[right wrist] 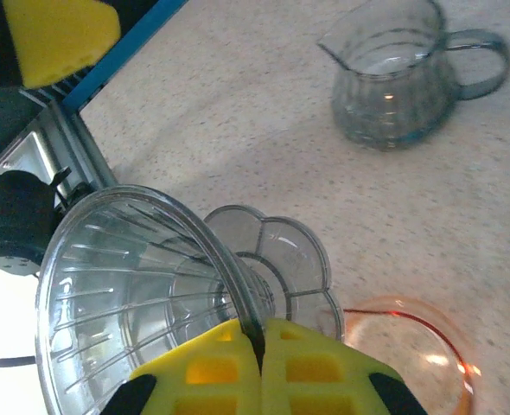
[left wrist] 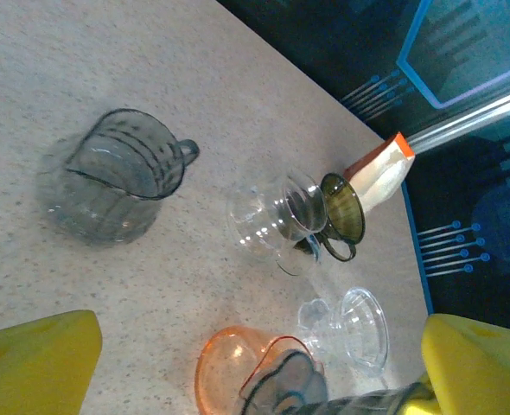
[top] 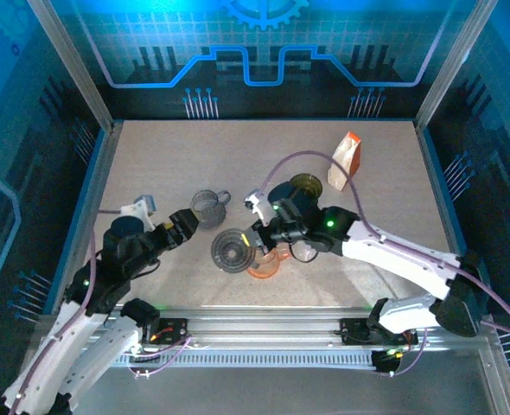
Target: Place the coffee filter in the dripper
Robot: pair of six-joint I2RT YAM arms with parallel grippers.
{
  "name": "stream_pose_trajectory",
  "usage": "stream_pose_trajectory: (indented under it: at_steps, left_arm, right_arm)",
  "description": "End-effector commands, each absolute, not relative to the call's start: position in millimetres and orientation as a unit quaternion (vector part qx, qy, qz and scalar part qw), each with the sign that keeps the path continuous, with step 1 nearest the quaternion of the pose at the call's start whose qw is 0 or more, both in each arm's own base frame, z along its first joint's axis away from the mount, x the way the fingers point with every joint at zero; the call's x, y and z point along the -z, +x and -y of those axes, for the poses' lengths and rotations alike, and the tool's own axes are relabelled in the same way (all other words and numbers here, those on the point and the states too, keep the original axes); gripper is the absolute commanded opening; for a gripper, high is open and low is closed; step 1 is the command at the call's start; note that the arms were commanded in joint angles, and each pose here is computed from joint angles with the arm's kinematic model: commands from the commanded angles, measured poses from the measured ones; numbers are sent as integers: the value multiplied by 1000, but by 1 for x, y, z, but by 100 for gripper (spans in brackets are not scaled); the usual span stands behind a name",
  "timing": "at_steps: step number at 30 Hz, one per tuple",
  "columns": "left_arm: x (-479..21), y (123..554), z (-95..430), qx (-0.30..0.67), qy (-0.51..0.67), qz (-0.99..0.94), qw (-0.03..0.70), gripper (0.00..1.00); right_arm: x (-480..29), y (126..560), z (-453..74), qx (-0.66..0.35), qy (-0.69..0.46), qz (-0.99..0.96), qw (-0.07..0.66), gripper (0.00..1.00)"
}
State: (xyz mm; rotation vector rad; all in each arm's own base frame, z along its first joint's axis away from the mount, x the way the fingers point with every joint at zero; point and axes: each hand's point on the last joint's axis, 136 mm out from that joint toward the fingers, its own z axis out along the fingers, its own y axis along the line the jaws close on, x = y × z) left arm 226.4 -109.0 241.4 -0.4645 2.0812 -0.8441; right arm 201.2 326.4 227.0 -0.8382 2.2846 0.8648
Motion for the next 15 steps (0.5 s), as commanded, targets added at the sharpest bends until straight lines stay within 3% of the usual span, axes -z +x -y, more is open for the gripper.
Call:
stream_pose_trajectory:
  at_steps: [1, 7, 15]
  left_arm:
    - [-233, 243, 143, 401, -171, -814, 383, 94]
    - [-206, 259, 169, 405, -163, -827, 355, 94]
    - [-196, 257, 162, 389, -174, -831, 359, 97]
  right_arm:
    - [-227, 205, -286, -291, -279, -878, 260, 0]
    - [-220, 219, -264, -266, -263, -901, 219, 0]
    - [-206, 232, -275, -260, -274, -912, 163, 0]
